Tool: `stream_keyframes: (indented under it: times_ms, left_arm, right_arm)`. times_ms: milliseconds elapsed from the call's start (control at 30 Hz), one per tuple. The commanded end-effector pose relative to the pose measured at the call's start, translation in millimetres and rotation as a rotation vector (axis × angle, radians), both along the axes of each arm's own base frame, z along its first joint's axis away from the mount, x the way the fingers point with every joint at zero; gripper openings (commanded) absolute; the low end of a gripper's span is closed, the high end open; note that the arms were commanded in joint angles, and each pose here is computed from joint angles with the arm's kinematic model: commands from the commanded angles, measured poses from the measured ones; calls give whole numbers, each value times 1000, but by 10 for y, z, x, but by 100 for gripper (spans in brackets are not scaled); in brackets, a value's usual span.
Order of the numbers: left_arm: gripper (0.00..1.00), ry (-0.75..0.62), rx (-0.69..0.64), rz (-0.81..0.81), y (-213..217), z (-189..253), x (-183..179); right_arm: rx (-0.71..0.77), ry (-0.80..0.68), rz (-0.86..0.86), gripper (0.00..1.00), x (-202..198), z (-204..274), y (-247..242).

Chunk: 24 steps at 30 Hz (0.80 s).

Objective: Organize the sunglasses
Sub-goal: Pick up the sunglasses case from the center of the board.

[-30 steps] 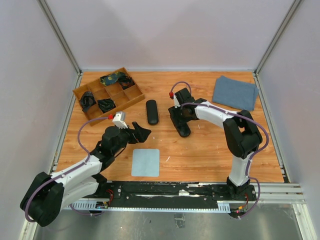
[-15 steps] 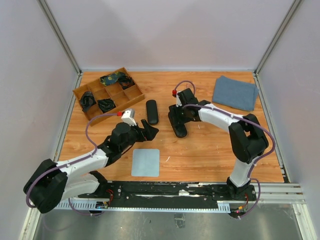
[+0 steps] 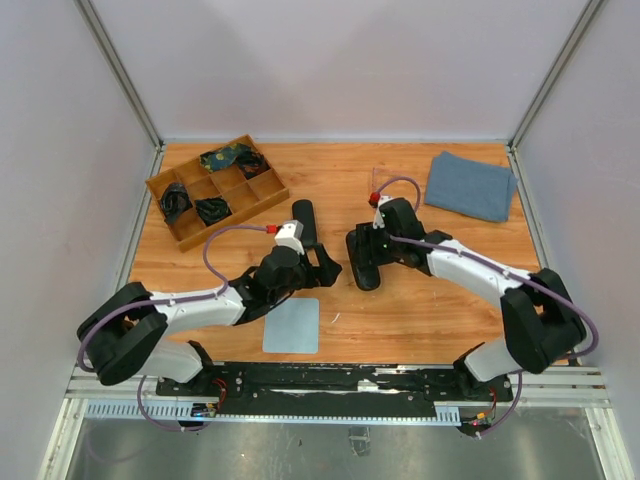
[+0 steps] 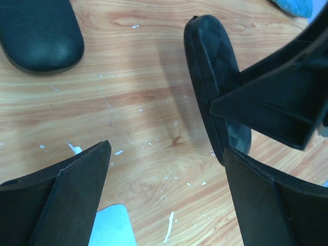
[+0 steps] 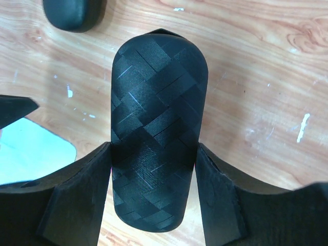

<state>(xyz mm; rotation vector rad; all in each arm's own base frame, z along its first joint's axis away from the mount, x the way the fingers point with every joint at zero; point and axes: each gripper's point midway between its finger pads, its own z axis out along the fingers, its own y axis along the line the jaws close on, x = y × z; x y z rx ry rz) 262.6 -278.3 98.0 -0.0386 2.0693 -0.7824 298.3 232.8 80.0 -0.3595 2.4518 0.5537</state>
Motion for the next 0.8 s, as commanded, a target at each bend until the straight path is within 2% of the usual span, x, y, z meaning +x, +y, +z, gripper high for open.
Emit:
stream_keyframes:
  times_ms: [0, 333, 767]
  left_arm:
    - [97, -45, -23, 51, -118, 136, 89]
    - [96, -71, -21, 46, -363, 200, 77]
    - [96, -50, -1, 83, -279, 67, 65]
  right_arm:
    - [136, -100, -79, 1, 31, 326, 11]
    - [250, -131, -96, 1, -97, 509, 29]
    - [352, -83, -57, 1, -168, 445, 204]
